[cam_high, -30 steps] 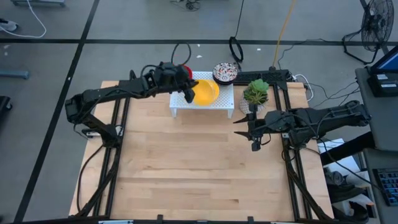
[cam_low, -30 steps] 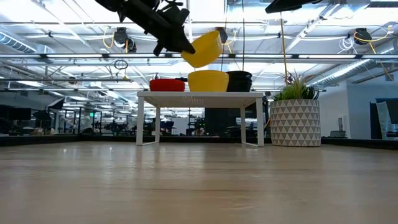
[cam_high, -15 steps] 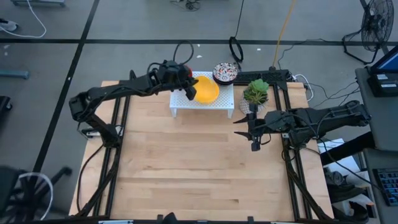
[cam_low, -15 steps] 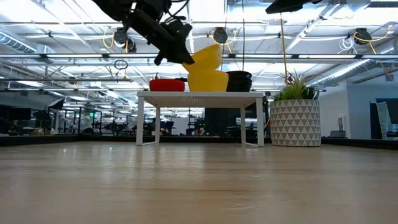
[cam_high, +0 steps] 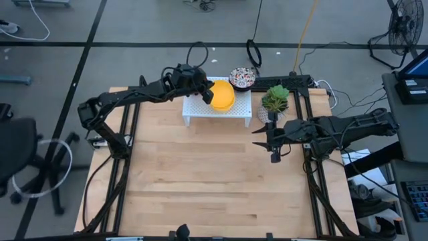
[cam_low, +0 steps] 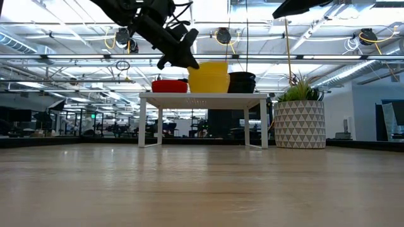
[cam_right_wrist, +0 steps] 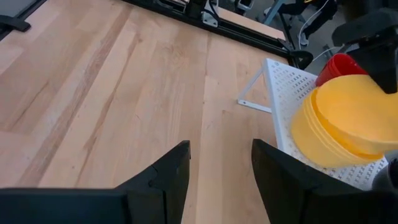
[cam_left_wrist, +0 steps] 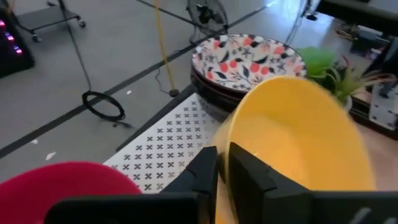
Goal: Pick & Place Mini bowls
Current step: Stack the yellow bowl on the yellow bowls on the shelf, then return to Home Position
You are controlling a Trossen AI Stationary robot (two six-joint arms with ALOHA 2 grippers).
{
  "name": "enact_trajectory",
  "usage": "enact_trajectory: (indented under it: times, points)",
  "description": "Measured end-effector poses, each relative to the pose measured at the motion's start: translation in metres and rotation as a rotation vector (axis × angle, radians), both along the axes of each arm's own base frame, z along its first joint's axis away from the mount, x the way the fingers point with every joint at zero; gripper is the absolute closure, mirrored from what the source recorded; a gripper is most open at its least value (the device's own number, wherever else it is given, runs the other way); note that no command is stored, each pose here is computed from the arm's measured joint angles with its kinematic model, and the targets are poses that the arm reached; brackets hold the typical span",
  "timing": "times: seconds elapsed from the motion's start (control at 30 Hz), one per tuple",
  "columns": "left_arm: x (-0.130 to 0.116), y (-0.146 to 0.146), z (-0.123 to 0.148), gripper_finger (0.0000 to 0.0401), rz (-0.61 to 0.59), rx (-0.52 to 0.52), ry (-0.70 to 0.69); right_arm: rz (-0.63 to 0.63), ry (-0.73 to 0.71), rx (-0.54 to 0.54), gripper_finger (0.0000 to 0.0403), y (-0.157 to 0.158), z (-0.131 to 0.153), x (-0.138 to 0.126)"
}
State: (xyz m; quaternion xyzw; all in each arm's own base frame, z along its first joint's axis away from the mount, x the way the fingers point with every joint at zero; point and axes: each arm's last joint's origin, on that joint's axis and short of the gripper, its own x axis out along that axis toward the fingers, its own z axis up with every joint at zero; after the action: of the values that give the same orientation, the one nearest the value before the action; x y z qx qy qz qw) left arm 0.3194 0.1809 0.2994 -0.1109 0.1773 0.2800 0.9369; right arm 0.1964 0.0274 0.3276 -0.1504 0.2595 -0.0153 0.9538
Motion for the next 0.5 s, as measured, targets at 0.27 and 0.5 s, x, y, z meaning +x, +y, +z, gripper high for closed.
enact_trajectory:
  times: [0.27, 0.5]
  points:
    - [0.001, 0.000, 0.003, 0.0283, 0.023, -0.004, -0.038, 0.000, 0.012, -0.002, 0.0243, 0.000, -0.001, -0.001]
    - [-0.009, -0.011, 0.036, 0.0225, -0.017, 0.060, -0.173, -0.001, -0.002, 0.000, 0.0243, -0.001, 0.001, -0.004]
